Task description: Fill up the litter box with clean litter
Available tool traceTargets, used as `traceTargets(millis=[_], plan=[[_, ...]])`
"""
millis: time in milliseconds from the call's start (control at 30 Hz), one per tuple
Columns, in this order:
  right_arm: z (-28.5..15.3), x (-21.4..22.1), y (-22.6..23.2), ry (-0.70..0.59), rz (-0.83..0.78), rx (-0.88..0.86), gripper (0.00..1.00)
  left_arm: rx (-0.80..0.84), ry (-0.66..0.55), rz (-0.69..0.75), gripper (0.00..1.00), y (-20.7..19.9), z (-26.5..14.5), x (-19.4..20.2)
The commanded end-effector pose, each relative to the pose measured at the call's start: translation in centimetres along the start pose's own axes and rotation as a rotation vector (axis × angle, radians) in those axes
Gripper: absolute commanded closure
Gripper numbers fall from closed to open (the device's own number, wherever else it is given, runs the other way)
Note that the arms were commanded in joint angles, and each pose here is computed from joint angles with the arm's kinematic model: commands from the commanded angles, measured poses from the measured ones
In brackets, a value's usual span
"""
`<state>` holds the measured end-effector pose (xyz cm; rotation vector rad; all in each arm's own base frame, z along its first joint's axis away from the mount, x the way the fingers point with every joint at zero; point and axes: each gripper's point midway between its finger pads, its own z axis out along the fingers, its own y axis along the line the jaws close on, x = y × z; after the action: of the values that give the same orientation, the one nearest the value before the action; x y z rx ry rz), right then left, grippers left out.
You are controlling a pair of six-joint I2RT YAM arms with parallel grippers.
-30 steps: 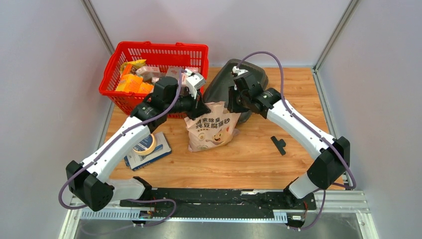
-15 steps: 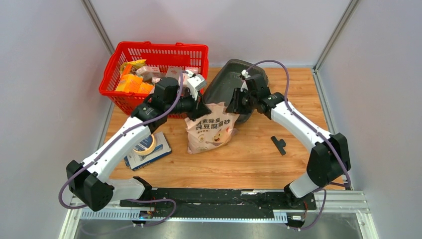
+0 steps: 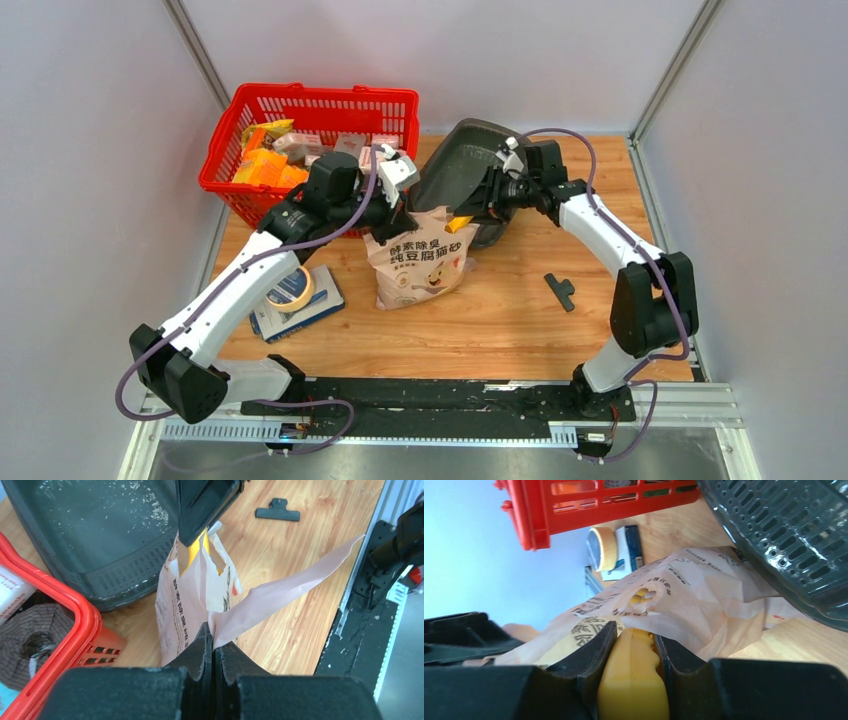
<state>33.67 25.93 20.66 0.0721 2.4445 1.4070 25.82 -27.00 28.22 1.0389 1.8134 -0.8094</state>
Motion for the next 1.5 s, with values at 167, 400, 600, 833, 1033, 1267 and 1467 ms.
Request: traceTargets(millis=[167,400,600,833,1033,1267,1467], plan=[[-3.0,-2.5,2.0,0.030,0.103,-0.197,1.00,0.016,-0.050,0.354,1.00,-0.9,-3.6,-3.9],[-5.2,-4.4,1.5,0.017,0.072,-0.225,1.00,-0.010,-0.046,0.406,1.00,-0.5,-3.8,-3.5],[-5.7,-5.6,-0.3,-0.007,0.146,-0.227,1.00,-0.029,-0.058,0.422,1.00,0.0,-3.5,-3.6],[-6.4,-5.6,-0.1,-0.019,0.176,-0.270,1.00,0.012,-0.086,0.404,1.00,-0.4,-2.6,-4.5],[-7.4,-5.2,0.2,0.047,0.186,-0.333,1.00,0.014,-0.077,0.400,1.00,-0.3,-2.3,-4.5],[-6.7,-4.9,-2.0,0.061,0.265,-0.335,1.00,0.015,-0.046,0.417,1.00,-0.2,-2.2,-4.1],[-8.0,-5.9,-2.9,0.022,0.281,-0.361,1.00,0.000,-0.031,0.442,1.00,0.2,-2.3,-4.1]])
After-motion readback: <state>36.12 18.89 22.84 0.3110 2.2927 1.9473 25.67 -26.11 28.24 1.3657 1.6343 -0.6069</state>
